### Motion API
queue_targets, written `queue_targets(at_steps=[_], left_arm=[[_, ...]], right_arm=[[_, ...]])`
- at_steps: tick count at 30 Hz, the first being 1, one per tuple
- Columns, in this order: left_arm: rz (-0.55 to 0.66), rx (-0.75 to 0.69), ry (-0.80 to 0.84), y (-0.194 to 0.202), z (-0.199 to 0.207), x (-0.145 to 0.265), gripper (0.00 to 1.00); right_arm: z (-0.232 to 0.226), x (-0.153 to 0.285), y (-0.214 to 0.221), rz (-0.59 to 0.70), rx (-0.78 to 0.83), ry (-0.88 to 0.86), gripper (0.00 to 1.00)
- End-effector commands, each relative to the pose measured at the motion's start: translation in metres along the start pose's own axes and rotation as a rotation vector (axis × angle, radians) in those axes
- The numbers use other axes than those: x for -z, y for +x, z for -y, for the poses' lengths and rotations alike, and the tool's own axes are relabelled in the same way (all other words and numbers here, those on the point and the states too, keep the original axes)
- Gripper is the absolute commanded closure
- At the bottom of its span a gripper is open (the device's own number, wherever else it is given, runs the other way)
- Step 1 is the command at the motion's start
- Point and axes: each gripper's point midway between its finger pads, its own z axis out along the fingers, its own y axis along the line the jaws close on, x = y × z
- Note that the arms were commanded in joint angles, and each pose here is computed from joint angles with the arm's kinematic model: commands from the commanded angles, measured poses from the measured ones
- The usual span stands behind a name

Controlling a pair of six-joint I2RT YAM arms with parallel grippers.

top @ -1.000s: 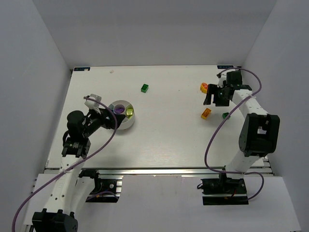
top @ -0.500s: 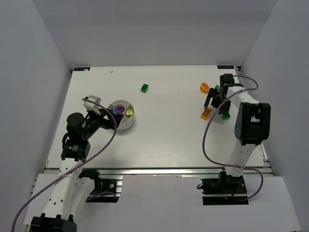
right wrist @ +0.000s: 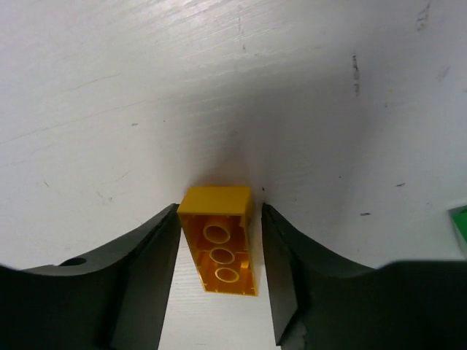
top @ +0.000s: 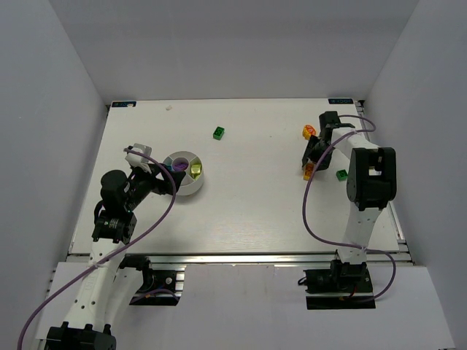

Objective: Sort the legos into containers by color

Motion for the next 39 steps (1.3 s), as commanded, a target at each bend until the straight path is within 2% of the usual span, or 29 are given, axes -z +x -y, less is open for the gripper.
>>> queue_targets(at_steps=[1,5,6,8,10,11,13,14,16,17,19,20,21,25,29,30,31,35,39], left_arm=[[0.006,-0.013,-0.011,0.001,-0.002,0.001,0.07],[0.005,-0.012,-0.015,0.002,-0.003,0.001,0.07],[0.008,-0.013,-0.015,0.001,-0.003,0.001,0.07],[0.01,-0.014,-0.018,0.001,-0.003,0.002,0.07],[0.012,-0.015,-0.022,0.001,-0.004,0.002,0.07],[0.015,-0.014,-0.023,0.0,-0.003,0.002,0.07],[0.02,-0.015,-0.04,0.0,-0.006,0.003,0.07],[0.029,-0.018,-0.051,-0.002,-0.008,0.004,0.07],[0.038,-0.012,-0.099,-0.003,-0.017,0.006,0.07],[0.042,-0.009,-0.134,-0.003,-0.023,0.007,0.07],[0.06,-0.008,-0.176,-0.005,-0.03,0.01,0.07],[0.074,-0.008,-0.209,-0.007,-0.035,0.013,0.07],[0.086,-0.008,-0.224,-0.009,-0.037,0.015,0.07],[0.117,-0.009,-0.281,-0.013,-0.045,0.02,0.07],[0.12,-0.011,-0.305,-0.011,-0.05,0.022,0.07],[0.117,-0.01,-0.309,-0.011,-0.051,0.022,0.07],[0.117,-0.01,-0.312,-0.01,-0.051,0.021,0.07],[0.112,-0.007,-0.324,-0.009,-0.054,0.021,0.07],[0.112,-0.007,-0.325,-0.009,-0.054,0.021,0.07]], right_arm=[[-0.006,0.003,-0.003,0.0,-0.024,-0.02,0.48],[-0.01,0.014,-0.007,0.021,-0.02,-0.049,0.76],[-0.015,0.017,-0.009,0.029,-0.001,-0.066,0.9],[-0.031,0.028,-0.021,0.087,0.071,-0.141,1.0],[-0.058,0.042,-0.031,0.145,0.205,-0.229,1.0],[-0.089,0.058,-0.039,0.175,0.297,-0.37,1.0],[-0.134,0.074,-0.033,0.195,0.47,-0.492,1.0],[-0.168,0.096,-0.033,0.247,0.649,-0.607,1.0],[-0.198,0.11,-0.033,0.303,0.791,-0.677,1.0],[-0.228,0.123,-0.016,0.324,0.922,-0.776,1.0],[-0.262,0.142,-0.026,0.443,1.007,-0.831,1.0],[-0.286,0.15,-0.01,0.464,1.083,-0.9,1.0],[-0.303,0.162,-0.015,0.541,1.116,-0.93,1.0],[-0.36,0.177,0.013,0.632,1.21,-1.106,1.0],[-0.417,0.187,0.038,0.64,1.2,-1.237,1.0],[-0.42,0.173,0.046,0.589,1.173,-1.241,1.0],[-0.434,0.193,0.037,0.678,1.186,-1.283,1.0],[-0.457,0.193,0.048,0.728,1.201,-1.338,1.0],[-0.467,0.172,0.076,0.664,1.215,-1.363,1.0]])
